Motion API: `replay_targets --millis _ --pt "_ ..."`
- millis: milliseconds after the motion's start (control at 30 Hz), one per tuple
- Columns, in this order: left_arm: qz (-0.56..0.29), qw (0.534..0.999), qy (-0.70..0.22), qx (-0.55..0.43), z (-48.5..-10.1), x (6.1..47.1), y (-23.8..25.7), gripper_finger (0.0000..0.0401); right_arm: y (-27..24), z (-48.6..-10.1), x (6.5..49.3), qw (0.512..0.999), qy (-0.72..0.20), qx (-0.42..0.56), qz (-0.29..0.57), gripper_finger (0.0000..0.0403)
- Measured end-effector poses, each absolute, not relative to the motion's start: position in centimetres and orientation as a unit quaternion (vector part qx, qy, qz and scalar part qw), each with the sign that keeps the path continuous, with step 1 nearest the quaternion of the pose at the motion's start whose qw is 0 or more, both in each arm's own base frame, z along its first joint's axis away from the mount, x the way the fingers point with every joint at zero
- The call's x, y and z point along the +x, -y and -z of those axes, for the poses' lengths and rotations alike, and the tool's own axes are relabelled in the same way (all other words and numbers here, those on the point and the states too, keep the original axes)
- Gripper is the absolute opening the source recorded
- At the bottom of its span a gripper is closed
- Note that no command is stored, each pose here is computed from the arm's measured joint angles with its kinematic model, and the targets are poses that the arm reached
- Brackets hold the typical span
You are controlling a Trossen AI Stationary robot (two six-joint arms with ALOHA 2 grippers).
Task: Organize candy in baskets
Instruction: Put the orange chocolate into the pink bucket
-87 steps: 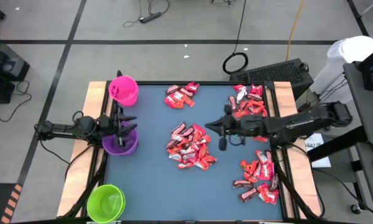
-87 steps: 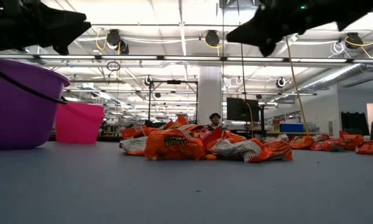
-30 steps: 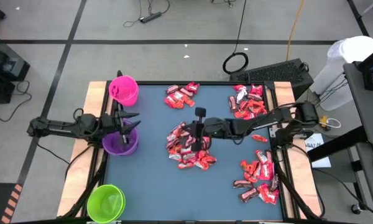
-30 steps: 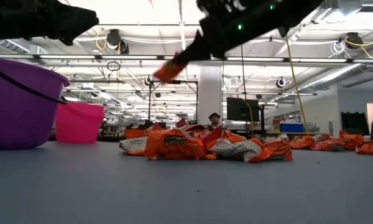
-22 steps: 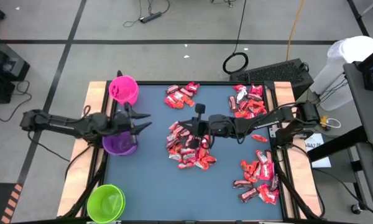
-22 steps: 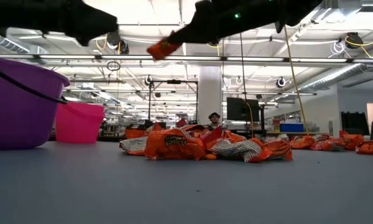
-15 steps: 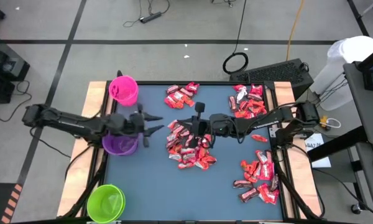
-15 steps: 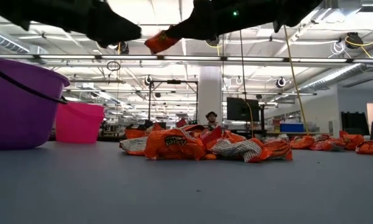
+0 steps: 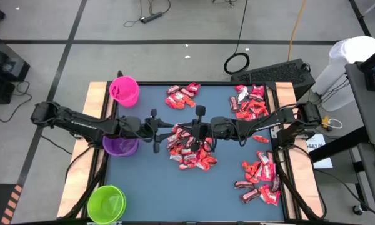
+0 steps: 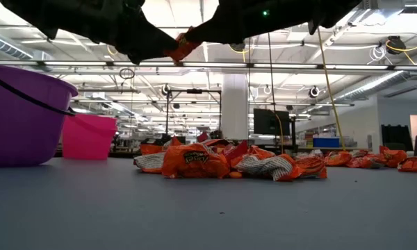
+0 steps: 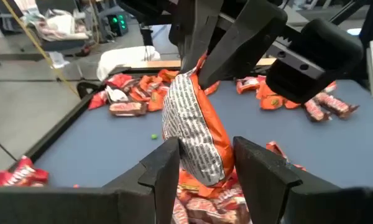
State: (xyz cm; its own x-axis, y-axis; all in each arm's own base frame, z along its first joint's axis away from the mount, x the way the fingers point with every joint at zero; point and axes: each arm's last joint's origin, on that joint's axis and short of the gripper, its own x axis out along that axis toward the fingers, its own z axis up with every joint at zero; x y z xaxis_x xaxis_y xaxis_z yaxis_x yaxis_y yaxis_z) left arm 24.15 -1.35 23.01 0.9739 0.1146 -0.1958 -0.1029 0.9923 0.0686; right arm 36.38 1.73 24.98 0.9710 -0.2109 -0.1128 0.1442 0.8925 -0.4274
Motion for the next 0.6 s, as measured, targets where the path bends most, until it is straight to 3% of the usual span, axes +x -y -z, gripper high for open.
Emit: replay_targets --millis 200,467,600 --pt "-0.064 0.993 -0.095 0.032 -23.13 24.15 1.3 0.0141 -1.86 -25.0 36.39 0.971 -0.075 -0.211 0.08 0.0" --pt "-0.063 0.991 -0.096 0.065 -23.14 24.15 1.29 0.0025 -2.06 -25.01 36.38 0.974 -0.073 -0.199 0.08 0.0" --pt "-0.083 0.99 -0.092 0.071 -23.29 24.11 1.19 0.0013 -1.99 -25.23 36.39 0.979 -0.062 -0.17 0.098 0.0003"
